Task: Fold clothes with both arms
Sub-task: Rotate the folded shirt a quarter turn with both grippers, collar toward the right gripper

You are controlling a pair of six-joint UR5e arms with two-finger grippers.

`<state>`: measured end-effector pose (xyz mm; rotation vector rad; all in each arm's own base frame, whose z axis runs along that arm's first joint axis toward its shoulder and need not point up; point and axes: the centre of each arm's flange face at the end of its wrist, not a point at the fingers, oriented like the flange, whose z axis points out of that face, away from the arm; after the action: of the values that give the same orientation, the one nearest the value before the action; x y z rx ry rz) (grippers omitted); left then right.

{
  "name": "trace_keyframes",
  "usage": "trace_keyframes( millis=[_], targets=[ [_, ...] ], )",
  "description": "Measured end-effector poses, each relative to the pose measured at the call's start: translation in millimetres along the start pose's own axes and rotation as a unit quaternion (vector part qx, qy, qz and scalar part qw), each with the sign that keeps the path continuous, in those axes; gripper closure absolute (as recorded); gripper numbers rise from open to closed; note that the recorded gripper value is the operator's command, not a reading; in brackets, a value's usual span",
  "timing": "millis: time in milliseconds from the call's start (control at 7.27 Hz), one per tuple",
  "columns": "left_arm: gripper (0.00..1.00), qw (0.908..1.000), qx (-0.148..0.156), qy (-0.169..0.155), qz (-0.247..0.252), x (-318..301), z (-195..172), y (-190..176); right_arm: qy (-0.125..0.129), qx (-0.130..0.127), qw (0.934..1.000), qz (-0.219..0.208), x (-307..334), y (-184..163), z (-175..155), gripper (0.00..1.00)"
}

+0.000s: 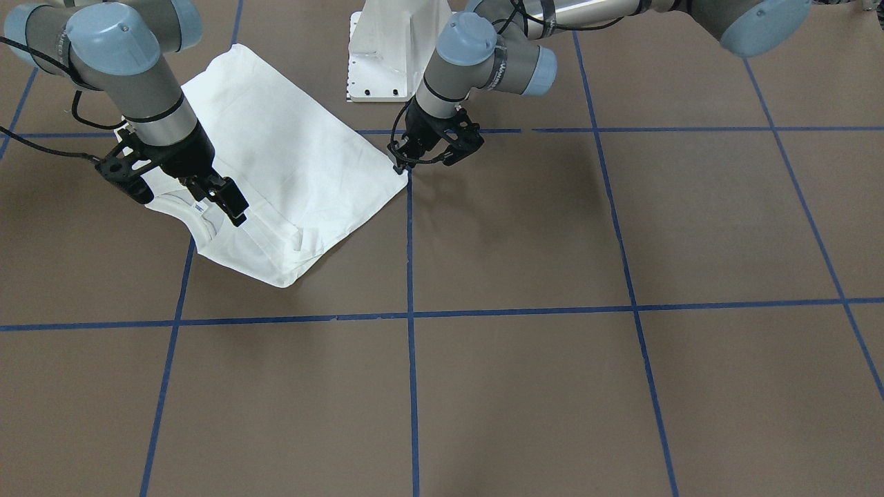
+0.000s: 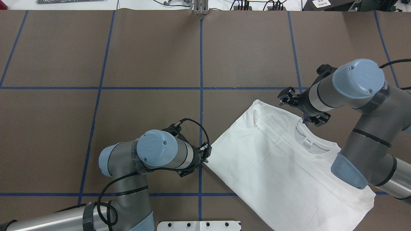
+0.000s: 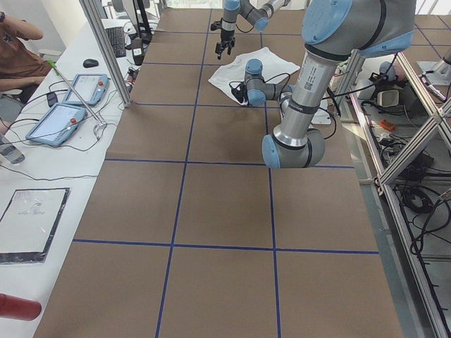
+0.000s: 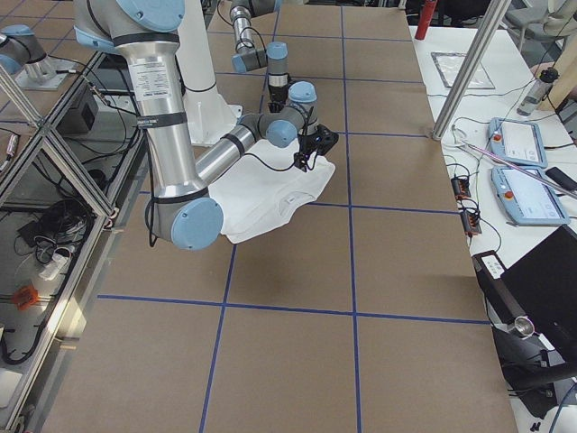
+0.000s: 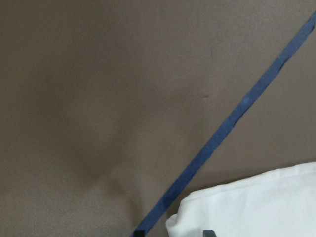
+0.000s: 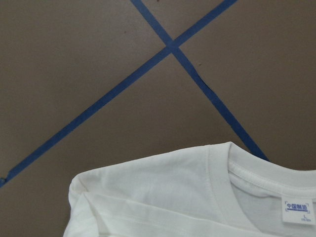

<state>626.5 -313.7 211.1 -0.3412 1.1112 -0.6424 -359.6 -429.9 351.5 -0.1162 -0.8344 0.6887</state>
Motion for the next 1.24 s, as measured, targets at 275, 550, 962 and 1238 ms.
trace_keyframes(
  millis=[275, 550, 962, 1238],
  targets=[
    [1.0, 1.0, 0.0, 0.0, 0.002, 0, 1, 0, 0.002, 0.007, 1.0, 0.001, 1, -2, 4, 0.0],
    [1.0, 0.9999, 0.004, 0.005, 0.013, 5, -5, -5, 0.003, 0.009, 1.0, 0.001, 1, -3, 4, 0.0],
    [1.0, 0.9962, 0.047, 0.021, 0.07, 31, -31, -65, 0.002, 0.01, 0.9999, 0.001, 0, -3, 4, 0.0],
    [1.0, 0.9862, 0.106, 0.03, 0.124, 58, -59, -144, 0.0, 0.009, 1.0, 0.001, -1, -3, 2, 0.0]
  ],
)
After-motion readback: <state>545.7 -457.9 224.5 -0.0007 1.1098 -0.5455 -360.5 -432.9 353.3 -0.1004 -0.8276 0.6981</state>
